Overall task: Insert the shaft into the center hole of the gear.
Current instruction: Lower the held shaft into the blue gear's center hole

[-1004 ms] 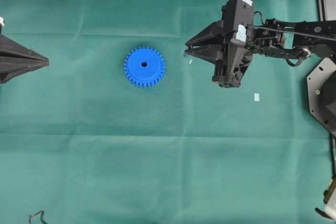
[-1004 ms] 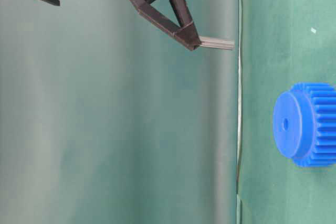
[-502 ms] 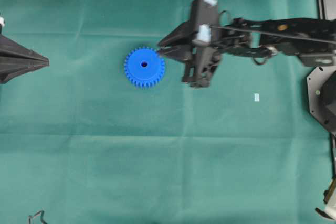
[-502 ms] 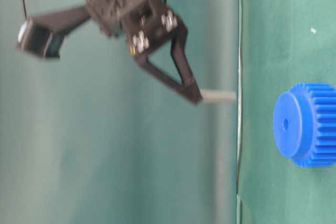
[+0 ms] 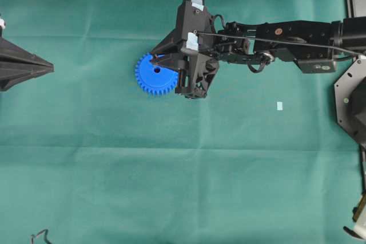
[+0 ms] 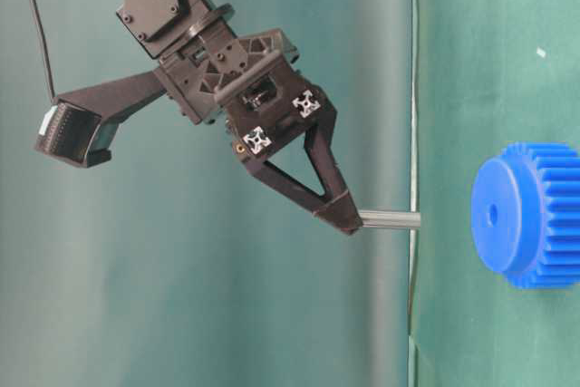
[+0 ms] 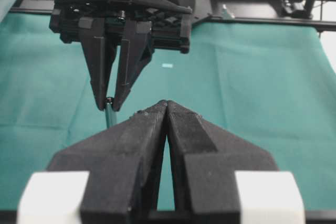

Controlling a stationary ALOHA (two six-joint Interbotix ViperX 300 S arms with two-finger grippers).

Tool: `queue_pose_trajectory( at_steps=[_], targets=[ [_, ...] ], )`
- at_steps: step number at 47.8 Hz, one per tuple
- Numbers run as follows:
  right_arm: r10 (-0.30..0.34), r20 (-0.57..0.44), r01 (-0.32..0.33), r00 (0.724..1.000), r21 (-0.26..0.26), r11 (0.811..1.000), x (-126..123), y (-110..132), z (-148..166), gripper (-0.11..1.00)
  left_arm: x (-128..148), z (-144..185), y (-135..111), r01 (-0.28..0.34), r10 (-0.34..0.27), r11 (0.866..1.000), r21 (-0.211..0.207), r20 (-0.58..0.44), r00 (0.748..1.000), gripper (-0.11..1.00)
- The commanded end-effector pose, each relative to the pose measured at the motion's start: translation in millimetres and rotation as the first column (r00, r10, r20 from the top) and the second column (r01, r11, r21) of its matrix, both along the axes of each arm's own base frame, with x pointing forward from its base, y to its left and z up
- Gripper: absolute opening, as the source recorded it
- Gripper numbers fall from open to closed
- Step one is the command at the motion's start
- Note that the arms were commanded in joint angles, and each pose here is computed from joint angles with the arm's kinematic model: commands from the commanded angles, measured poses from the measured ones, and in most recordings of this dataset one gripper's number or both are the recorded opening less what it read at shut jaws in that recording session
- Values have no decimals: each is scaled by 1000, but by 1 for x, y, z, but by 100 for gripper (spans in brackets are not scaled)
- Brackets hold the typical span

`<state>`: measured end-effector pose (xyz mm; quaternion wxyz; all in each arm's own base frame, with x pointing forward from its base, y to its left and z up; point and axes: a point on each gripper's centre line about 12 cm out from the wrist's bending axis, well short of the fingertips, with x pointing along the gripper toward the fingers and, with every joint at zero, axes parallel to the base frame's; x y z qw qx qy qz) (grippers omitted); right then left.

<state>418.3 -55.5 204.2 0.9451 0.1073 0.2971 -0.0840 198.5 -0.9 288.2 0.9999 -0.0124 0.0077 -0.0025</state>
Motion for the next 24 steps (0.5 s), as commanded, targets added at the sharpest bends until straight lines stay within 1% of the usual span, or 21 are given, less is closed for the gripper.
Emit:
queue_pose_trajectory(
  at_steps=[1, 16, 24],
  targets=[
    [-2, 27, 2, 1000, -3, 1000, 4, -1, 8, 16, 2, 9, 0, 0, 0, 1000, 0, 20, 1000, 0],
    [-21, -14, 21, 1000, 0, 1000, 9, -4, -34, 16, 3, 8, 0, 0, 0, 1000, 0, 17, 1000, 0],
    [-26, -11, 26, 1000, 0, 1000, 8, -4, -39, 16, 3, 8, 0, 0, 0, 1000, 0, 15, 1000, 0]
  ],
)
